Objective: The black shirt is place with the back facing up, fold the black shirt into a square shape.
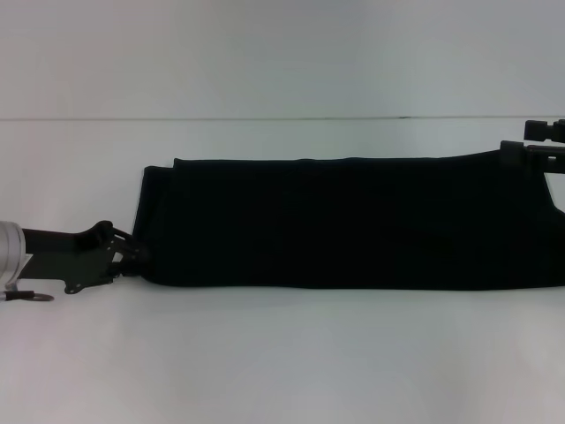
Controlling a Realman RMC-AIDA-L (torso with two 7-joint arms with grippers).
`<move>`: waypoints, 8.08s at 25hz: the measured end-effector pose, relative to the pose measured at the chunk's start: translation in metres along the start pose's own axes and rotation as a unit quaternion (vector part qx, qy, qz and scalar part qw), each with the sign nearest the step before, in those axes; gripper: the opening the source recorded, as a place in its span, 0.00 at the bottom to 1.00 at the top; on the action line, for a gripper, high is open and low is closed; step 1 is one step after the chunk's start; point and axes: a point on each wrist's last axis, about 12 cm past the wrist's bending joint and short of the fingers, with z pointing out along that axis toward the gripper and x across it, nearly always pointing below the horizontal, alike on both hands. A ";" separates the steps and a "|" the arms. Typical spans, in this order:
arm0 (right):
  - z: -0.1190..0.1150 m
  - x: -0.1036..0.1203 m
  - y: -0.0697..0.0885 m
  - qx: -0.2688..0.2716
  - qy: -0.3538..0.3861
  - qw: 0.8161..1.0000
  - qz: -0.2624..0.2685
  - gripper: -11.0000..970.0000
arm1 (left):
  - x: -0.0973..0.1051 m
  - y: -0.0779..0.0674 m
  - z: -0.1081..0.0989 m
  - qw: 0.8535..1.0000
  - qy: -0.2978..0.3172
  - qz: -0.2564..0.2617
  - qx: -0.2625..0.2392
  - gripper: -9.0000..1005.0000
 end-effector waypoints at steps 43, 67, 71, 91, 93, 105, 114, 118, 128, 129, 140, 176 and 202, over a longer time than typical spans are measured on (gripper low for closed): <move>0.047 -0.003 0.003 0.040 -0.095 0.994 0.042 0.93 | -0.018 -0.086 -0.048 0.939 0.037 0.255 0.227 0.09; -0.013 0.006 -0.023 0.087 -0.041 0.995 0.033 0.92 | 0.141 -0.144 0.118 0.875 -0.019 0.215 0.433 0.32; -0.003 0.002 -0.021 0.071 -0.007 0.994 0.081 0.91 | 0.117 -0.116 0.090 0.868 -0.019 0.232 0.439 0.60; 0.053 0.039 0.001 0.019 0.153 0.950 0.270 0.91 | 0.057 -0.054 0.018 0.862 -0.048 0.397 0.311 0.96; 0.055 0.045 0.001 0.025 0.153 0.948 0.279 0.90 | 0.055 -0.055 0.017 0.861 -0.049 0.402 0.308 0.96; 0.074 0.050 0.008 0.028 0.151 0.945 0.288 0.80 | 0.048 -0.056 0.017 0.863 -0.059 0.408 0.294 0.96; 0.073 0.055 0.007 0.035 0.148 0.943 0.295 0.30 | 0.046 -0.057 0.017 0.864 -0.063 0.408 0.289 0.96; 0.072 0.056 0.007 0.035 0.146 0.944 0.295 0.22 | 0.045 -0.058 0.019 0.865 -0.064 0.407 0.287 0.96; 0.057 0.051 0.010 0.002 0.129 0.949 0.289 0.06 | 0.045 -0.059 0.020 0.865 -0.066 0.405 0.289 0.96; 0.054 0.050 0.011 -0.006 0.124 0.950 0.288 0.05 | 0.045 -0.059 0.020 0.865 -0.066 0.404 0.289 0.96; 0.041 0.060 0.006 0.019 0.144 0.943 0.299 0.07 | 0.046 -0.060 0.021 0.866 -0.066 0.400 0.292 0.96; 0.124 0.005 -0.001 0.116 0.110 0.957 0.243 0.74 | 0.027 -0.072 0.026 0.869 -0.093 0.414 0.254 0.96; 0.059 0.021 -0.020 0.105 0.078 0.955 0.267 0.74 | 0.021 -0.068 0.029 0.884 -0.105 0.395 0.227 0.96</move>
